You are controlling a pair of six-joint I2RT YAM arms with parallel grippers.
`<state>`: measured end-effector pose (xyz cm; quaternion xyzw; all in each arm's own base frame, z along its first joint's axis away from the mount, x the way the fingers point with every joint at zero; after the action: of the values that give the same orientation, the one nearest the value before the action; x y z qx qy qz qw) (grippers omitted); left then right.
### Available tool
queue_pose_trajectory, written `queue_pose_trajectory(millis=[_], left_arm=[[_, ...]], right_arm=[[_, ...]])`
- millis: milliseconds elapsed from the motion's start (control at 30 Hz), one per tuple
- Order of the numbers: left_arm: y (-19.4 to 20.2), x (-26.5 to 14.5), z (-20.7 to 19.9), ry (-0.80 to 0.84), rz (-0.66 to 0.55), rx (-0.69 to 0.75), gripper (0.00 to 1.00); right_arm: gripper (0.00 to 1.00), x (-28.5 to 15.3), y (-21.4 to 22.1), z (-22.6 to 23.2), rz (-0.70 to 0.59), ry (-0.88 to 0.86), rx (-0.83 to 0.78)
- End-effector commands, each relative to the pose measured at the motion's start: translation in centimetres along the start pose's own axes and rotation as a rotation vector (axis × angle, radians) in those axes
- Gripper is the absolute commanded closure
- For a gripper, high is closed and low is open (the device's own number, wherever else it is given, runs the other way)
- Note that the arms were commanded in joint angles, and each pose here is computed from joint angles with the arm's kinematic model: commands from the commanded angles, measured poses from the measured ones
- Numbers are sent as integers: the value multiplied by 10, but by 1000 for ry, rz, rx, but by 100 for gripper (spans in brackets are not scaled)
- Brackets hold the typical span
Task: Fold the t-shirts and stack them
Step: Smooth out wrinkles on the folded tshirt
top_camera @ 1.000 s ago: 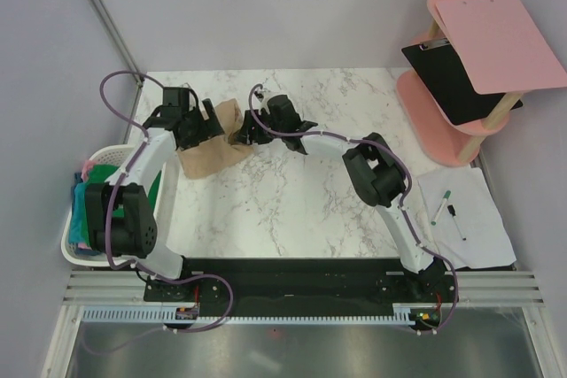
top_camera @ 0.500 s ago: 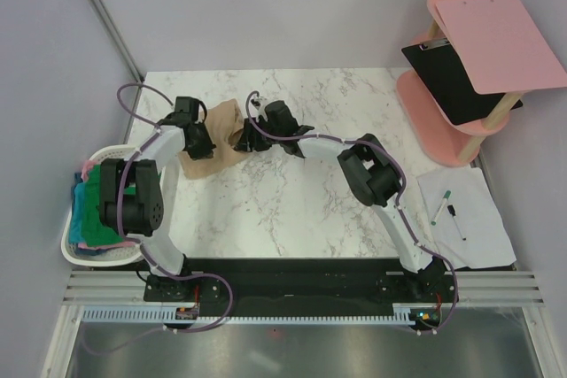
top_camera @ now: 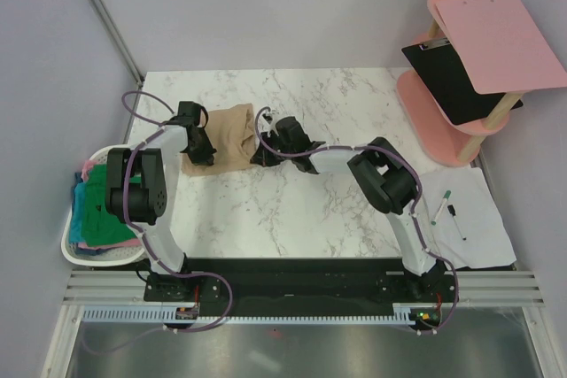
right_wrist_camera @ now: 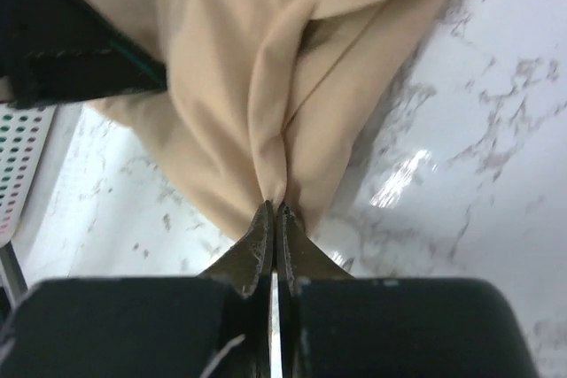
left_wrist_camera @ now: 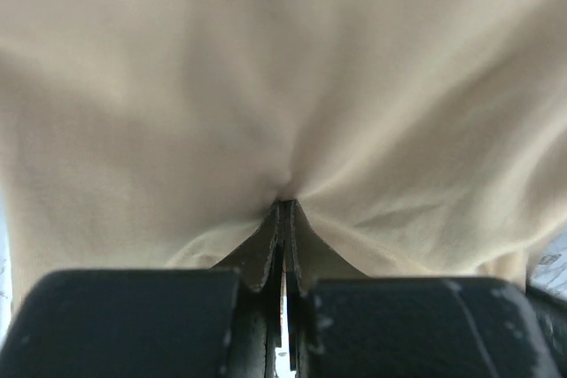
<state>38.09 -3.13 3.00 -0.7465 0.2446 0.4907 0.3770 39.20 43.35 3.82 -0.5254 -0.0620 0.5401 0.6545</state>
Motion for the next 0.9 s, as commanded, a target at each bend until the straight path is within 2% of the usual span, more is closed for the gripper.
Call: queue_pose_trajectory(millis=[0, 200, 300, 333, 367, 467, 600, 867], left_arm=[[5, 21, 30, -116, 16, -46, 98], [8, 27, 31, -118, 30, -42, 98], [9, 28, 32, -116, 38, -42, 98], [10, 29, 31, -115, 41, -41, 98], [11, 30, 31, -111, 46, -41, 98], [12, 31, 30, -105, 51, -37, 98], [11, 31, 28, -95, 51, -36, 98], [12, 31, 28, -96, 50, -28, 98]], right_arm=[[100, -38, -38, 5, -160, 86, -28], [91, -40, -1, -7, -90, 112, 10], [81, -41, 2, -7, -93, 111, 15], [74, -41, 0, -7, -98, 111, 12], [58, -41, -2, -6, -103, 109, 9], [33, -41, -12, -5, -116, 117, -13], [30, -42, -31, 1, -157, 114, -29], [36, -18, -46, 4, -181, 68, -6]])
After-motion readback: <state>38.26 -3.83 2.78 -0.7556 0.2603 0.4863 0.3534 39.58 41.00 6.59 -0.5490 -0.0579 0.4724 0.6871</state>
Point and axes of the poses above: each gripper's point midway between its finger pads, its own x axis out along the fingers, its own z axis along the line the jaws close on, y = z × x, the point moved 1 cm from there along -x, back along the fingers, and after that the axes turned 11 degrees about -x, right-handed, at the moved point
